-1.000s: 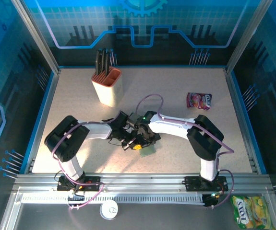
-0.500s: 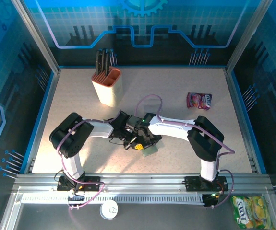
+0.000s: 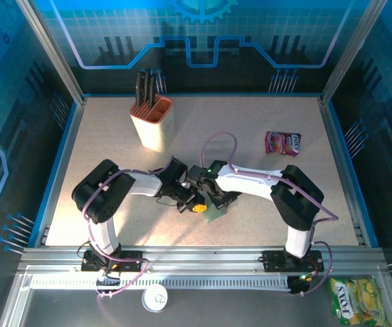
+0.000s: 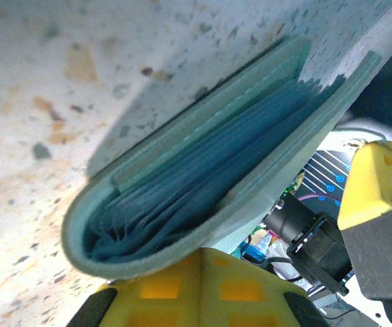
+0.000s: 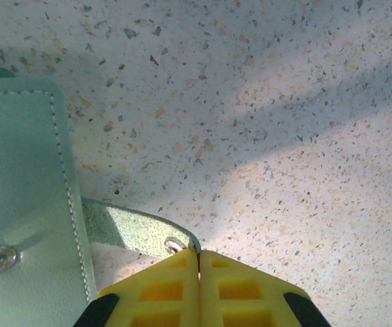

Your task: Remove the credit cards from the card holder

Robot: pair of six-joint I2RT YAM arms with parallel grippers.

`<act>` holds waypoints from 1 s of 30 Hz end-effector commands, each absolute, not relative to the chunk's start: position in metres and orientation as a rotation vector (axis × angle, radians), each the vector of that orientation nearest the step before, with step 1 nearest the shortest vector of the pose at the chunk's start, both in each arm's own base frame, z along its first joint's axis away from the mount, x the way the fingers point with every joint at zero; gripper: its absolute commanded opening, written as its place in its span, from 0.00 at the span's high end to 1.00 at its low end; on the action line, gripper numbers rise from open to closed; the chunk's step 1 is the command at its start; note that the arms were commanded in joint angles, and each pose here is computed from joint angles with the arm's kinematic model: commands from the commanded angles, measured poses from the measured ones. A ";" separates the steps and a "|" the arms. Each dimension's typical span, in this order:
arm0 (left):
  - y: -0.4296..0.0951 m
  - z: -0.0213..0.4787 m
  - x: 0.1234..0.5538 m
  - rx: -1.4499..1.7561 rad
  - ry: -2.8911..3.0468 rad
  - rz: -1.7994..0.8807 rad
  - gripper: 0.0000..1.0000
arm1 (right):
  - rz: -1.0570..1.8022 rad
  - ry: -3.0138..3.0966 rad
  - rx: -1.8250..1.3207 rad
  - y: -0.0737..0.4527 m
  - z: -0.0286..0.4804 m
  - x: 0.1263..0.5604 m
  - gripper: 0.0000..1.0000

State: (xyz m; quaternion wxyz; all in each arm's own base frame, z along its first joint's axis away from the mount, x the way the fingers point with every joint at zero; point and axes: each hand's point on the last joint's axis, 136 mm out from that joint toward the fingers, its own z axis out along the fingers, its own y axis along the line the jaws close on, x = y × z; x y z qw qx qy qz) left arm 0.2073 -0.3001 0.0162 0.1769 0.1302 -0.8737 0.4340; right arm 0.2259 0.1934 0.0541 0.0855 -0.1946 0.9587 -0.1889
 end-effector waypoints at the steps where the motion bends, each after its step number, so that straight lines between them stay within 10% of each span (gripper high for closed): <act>1: -0.226 -0.079 0.142 0.698 -2.481 0.569 1.00 | -0.514 2.849 -0.497 0.179 0.072 0.226 1.00; 7: -0.236 -0.066 0.155 0.647 -2.518 0.667 1.00 | -0.027 2.940 -0.372 0.202 0.069 0.224 0.99; 22: -0.249 -0.016 0.196 0.532 -2.701 0.746 0.91 | 0.485 2.955 -0.327 0.237 0.068 0.221 0.54; 30: -0.260 0.008 0.221 0.436 -2.793 0.810 0.86 | 0.361 3.004 -0.332 0.228 0.049 0.226 0.57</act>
